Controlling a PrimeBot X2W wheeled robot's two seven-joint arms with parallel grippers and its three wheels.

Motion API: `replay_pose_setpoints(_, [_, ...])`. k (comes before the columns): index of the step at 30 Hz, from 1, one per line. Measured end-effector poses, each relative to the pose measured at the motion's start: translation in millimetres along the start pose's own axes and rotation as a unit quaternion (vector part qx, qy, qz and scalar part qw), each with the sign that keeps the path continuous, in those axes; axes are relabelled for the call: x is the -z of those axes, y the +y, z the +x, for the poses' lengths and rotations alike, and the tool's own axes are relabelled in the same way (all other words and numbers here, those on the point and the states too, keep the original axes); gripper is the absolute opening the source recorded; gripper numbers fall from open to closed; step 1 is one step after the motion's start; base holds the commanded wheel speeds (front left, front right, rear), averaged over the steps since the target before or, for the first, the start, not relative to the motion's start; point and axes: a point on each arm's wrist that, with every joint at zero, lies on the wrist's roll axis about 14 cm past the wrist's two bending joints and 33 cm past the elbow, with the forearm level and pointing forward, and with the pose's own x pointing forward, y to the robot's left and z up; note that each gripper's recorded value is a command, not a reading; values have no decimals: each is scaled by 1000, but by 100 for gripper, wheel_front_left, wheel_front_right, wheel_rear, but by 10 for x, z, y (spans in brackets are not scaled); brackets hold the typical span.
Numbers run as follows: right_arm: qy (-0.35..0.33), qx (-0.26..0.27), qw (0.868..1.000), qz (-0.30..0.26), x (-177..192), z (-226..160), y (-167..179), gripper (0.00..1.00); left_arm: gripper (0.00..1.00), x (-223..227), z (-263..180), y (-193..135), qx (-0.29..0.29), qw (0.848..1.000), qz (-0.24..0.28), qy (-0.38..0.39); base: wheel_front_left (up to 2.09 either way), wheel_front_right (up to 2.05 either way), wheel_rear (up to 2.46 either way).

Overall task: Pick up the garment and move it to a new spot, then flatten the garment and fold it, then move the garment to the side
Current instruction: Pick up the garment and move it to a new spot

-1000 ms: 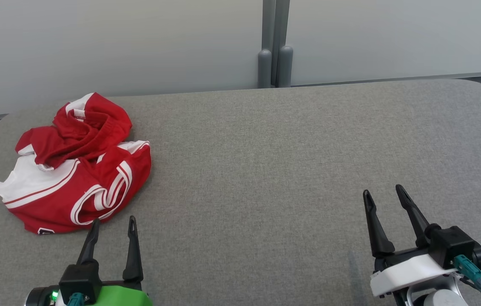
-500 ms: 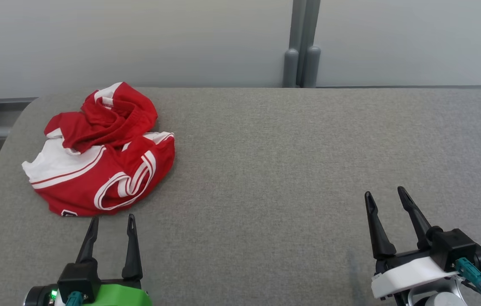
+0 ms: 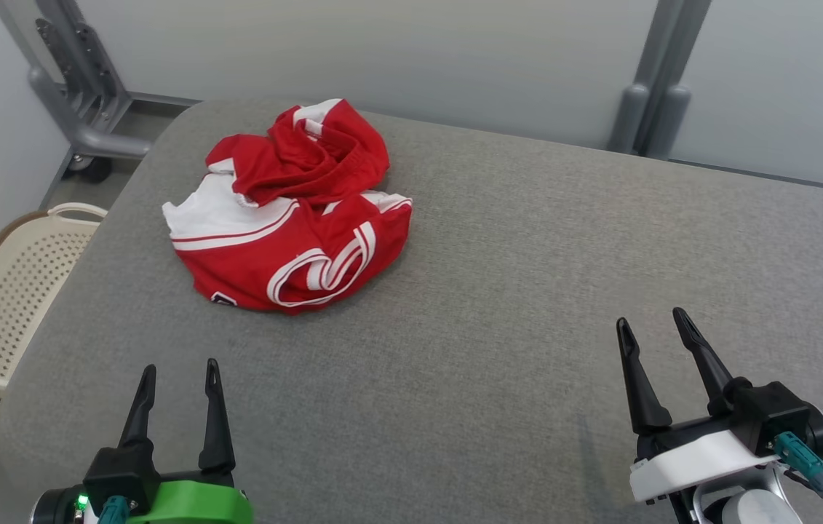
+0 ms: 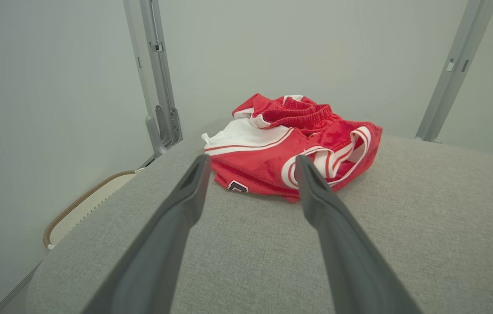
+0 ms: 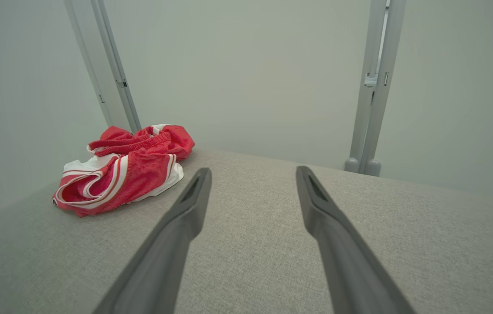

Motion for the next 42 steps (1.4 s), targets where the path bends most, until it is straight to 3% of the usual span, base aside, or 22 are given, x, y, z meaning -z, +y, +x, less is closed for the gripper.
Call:
replay_pose_setpoints(9, [10,-50,999,14,138,237,293,100,100,38,-162,338,-60,998,3,11,0,0,0])
replay_pose_setpoints(18, [15,-48,999,16,178,238,275,100,100,68,-125,371,-63,998,-1,16,0,0,0])
replay_pose_setpoints(33, [22,-22,999,15,226,178,97,100,100,-283,740,127,62,993,102,16,0,0,0])
replay_pose_setpoints(38, [29,-12,999,18,290,192,21,100,100,-146,1087,-71,106,981,133,89,0,0,0])
replay_pose_setpoints(42, [30,-4,999,20,321,228,-49,100,100,16,1260,-236,128,974,125,138,0,0,0])
